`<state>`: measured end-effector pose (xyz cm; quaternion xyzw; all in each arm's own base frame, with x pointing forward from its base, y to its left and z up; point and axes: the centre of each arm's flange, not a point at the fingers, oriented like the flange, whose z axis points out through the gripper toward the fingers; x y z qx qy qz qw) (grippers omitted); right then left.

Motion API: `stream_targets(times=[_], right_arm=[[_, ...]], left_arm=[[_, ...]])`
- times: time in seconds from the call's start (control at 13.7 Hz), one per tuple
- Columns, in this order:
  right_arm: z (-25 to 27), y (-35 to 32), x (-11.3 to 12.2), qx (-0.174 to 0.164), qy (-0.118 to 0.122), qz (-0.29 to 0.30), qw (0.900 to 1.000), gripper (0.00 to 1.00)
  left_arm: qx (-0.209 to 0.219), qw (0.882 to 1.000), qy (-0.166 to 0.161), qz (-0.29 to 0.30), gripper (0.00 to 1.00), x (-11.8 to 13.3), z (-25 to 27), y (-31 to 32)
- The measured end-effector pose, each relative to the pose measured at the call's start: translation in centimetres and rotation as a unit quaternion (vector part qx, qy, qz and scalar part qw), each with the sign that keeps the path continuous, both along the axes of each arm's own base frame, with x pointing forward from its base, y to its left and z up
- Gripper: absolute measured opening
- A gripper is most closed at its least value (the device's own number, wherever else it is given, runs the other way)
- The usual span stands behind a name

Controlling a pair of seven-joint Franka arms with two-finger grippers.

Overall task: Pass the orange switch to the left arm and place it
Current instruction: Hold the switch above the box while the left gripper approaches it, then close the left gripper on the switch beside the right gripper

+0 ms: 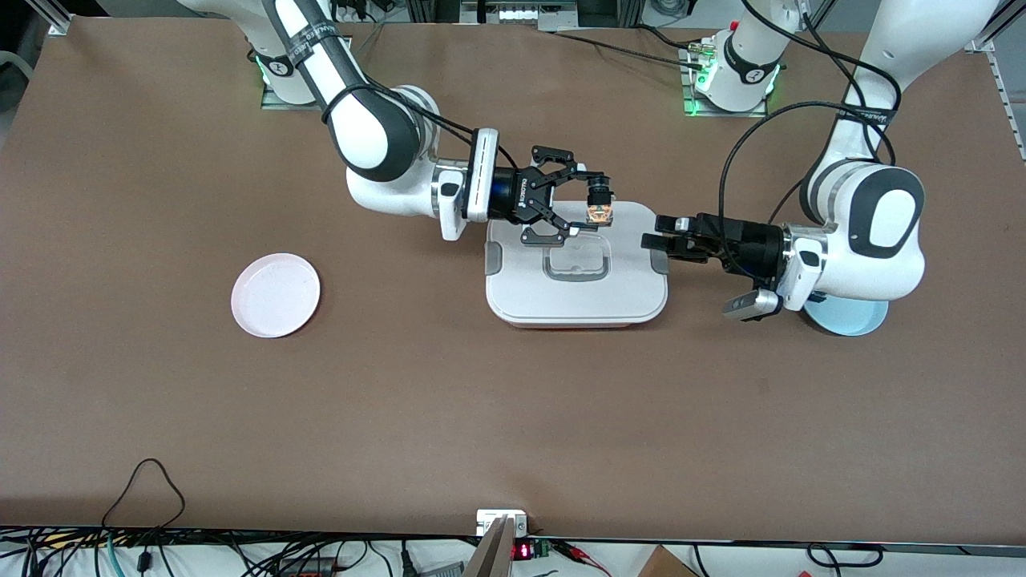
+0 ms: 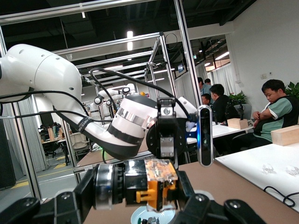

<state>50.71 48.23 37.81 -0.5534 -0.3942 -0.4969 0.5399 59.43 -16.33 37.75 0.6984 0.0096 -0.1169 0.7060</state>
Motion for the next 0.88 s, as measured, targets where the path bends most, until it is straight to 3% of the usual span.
stream_targets(times=[0.88], right_arm=[[-0.1,0.0,0.0,-0.001,0.001,-0.001,1.0,0.72]], left_arm=[[0.014,0.998,0.061,-0.013,1.0,-1.5,-0.1,-4.0]])
